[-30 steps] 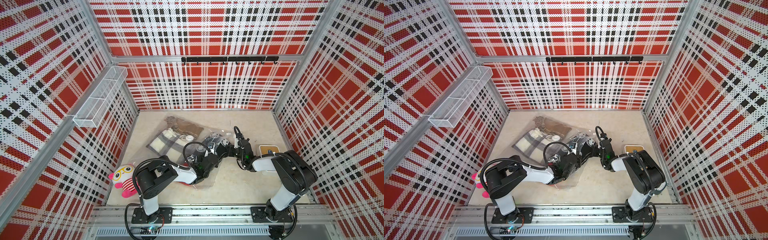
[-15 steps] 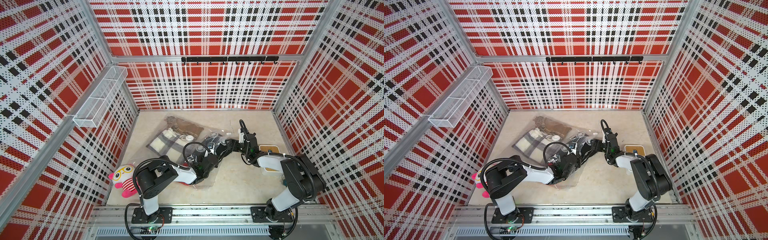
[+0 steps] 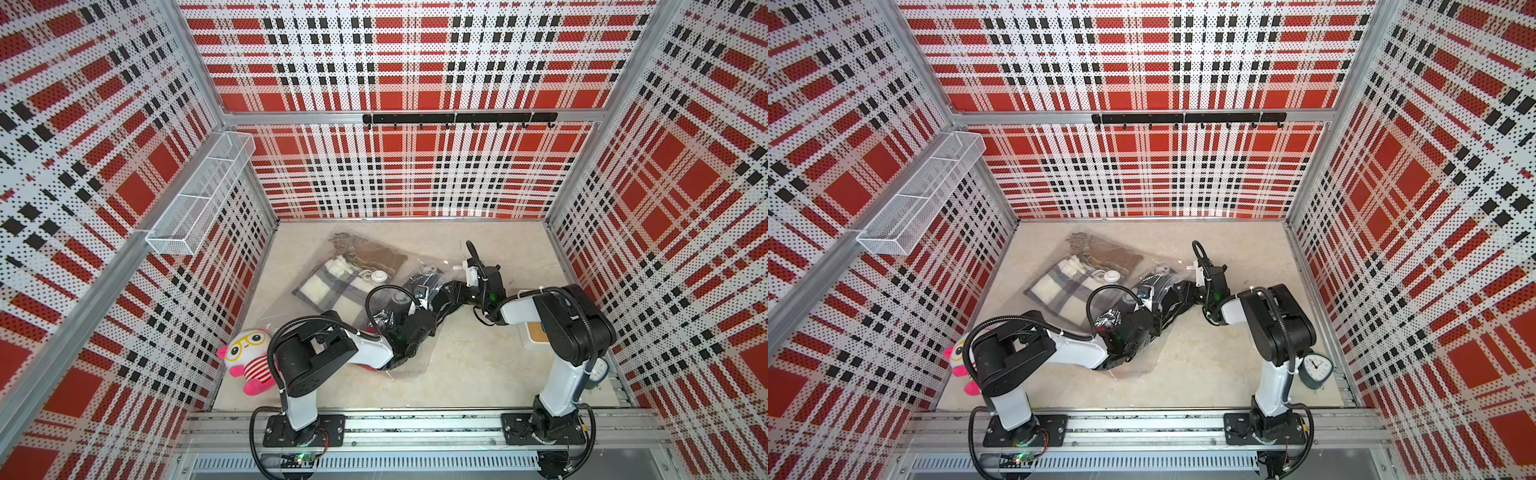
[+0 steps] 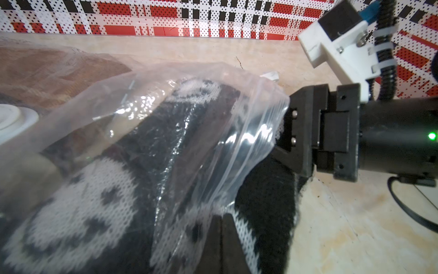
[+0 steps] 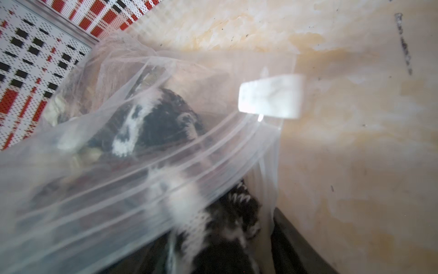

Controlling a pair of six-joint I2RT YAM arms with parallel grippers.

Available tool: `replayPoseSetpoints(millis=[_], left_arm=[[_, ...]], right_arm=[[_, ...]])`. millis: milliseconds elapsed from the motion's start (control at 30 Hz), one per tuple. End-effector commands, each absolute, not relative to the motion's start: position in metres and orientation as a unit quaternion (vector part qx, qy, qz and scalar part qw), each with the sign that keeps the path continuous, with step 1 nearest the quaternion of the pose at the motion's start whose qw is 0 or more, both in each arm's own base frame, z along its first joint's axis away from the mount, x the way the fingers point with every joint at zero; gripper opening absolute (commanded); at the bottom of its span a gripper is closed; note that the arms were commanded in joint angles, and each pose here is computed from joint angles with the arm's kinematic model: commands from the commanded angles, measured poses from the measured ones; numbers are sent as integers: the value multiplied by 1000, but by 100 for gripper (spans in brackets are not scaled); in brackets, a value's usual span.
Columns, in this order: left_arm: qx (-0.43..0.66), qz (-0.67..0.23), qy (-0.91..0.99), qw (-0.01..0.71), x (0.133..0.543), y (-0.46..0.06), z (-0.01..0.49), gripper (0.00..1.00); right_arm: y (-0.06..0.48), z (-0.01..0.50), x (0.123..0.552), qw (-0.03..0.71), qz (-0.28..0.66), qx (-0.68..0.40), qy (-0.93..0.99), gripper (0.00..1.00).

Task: Take the scarf out of the vacuum bag
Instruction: Take out the scarf from the vacuum bag.

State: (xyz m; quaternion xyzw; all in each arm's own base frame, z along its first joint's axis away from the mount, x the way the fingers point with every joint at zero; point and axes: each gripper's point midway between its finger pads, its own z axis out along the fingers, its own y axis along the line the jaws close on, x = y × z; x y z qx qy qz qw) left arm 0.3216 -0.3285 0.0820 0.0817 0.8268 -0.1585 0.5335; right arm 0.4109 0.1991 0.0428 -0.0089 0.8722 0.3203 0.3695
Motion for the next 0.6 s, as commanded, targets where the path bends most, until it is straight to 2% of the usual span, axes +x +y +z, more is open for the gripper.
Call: replayPoseSetpoints(millis=[0, 33, 67, 133, 267, 433, 567], left_arm=[[78, -155, 828, 533, 320, -325, 76, 0], [76, -155, 828, 534, 320, -324, 76, 0], [75, -155, 827, 535, 320, -324, 76, 0], [75, -158, 828, 533, 321, -325, 75, 0], [74, -159, 828, 533, 321, -325, 74, 0], [73, -164, 827, 534, 320, -326, 73, 0], [77, -167, 826, 532, 320, -327, 72, 0]], right_arm=[[205, 29, 392, 347, 341, -6, 874, 43], [204, 31, 389, 350, 343, -5, 872, 28], [203, 34, 386, 354, 343, -6, 870, 20], [197, 37, 381, 361, 337, -1, 870, 11], [185, 39, 365, 368, 321, 9, 873, 5], [173, 27, 344, 363, 298, 26, 882, 5], [166, 32, 347, 372, 275, 27, 886, 6]])
